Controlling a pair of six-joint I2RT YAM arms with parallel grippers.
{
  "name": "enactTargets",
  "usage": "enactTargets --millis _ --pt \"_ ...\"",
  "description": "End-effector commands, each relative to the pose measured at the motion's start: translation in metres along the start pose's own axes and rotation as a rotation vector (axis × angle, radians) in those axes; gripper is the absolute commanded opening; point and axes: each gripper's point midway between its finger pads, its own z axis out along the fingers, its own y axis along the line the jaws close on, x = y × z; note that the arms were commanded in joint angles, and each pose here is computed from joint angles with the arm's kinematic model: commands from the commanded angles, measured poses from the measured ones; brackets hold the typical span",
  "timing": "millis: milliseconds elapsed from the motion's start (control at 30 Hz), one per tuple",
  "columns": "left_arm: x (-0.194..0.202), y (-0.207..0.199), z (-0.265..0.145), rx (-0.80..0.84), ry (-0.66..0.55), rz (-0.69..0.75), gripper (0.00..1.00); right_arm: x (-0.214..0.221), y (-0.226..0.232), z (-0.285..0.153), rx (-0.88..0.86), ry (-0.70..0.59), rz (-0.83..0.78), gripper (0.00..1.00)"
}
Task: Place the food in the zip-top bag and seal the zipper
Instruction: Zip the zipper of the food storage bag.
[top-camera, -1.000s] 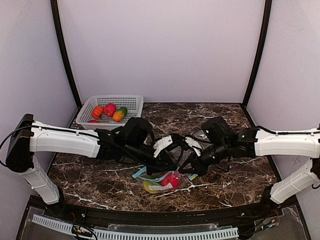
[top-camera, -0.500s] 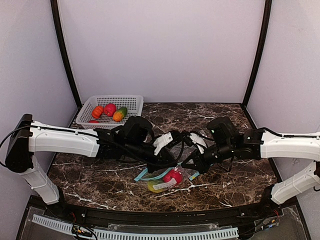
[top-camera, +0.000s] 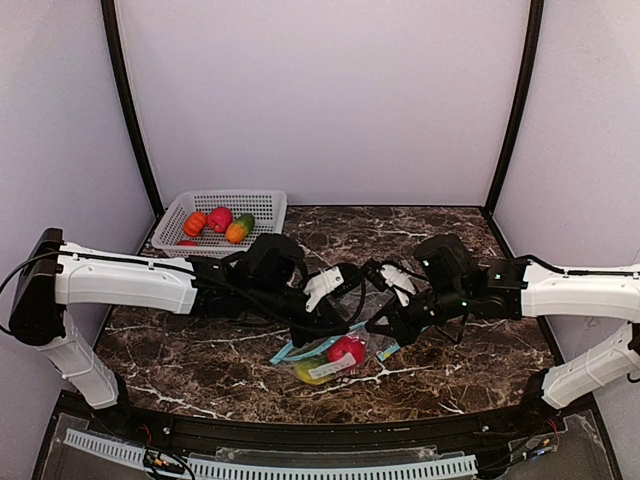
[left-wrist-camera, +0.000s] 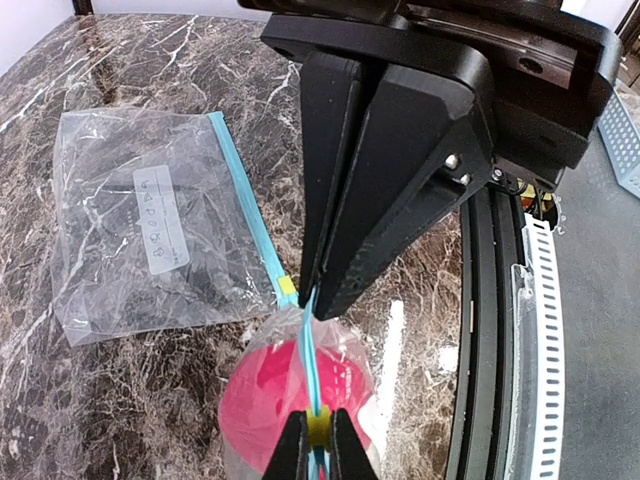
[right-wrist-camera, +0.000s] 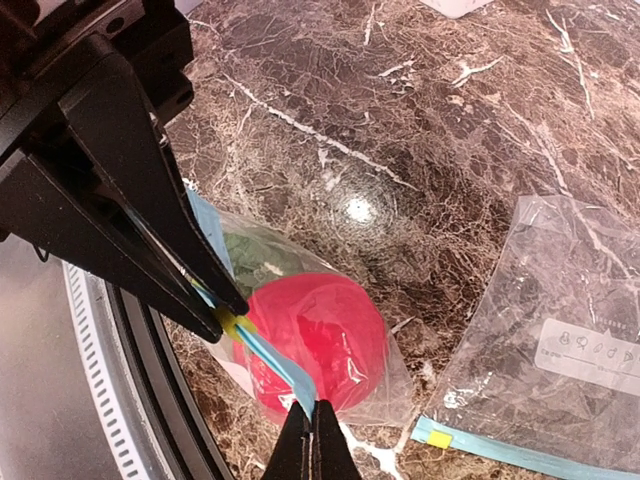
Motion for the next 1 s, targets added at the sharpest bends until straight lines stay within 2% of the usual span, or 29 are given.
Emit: enactTargets --millis 0,967 --pt "0.035 -0.005 -0.009 -0.001 0.139 -0.017 0.01 -0.014 -0.017 -0.008 0.096 -0.053 0.004 0.00" --pt "0.044 0.007 -0.022 0.000 0.164 -0.047 0.01 -0.013 -0.059 -0.016 0.234 -0.063 0.122 0.00"
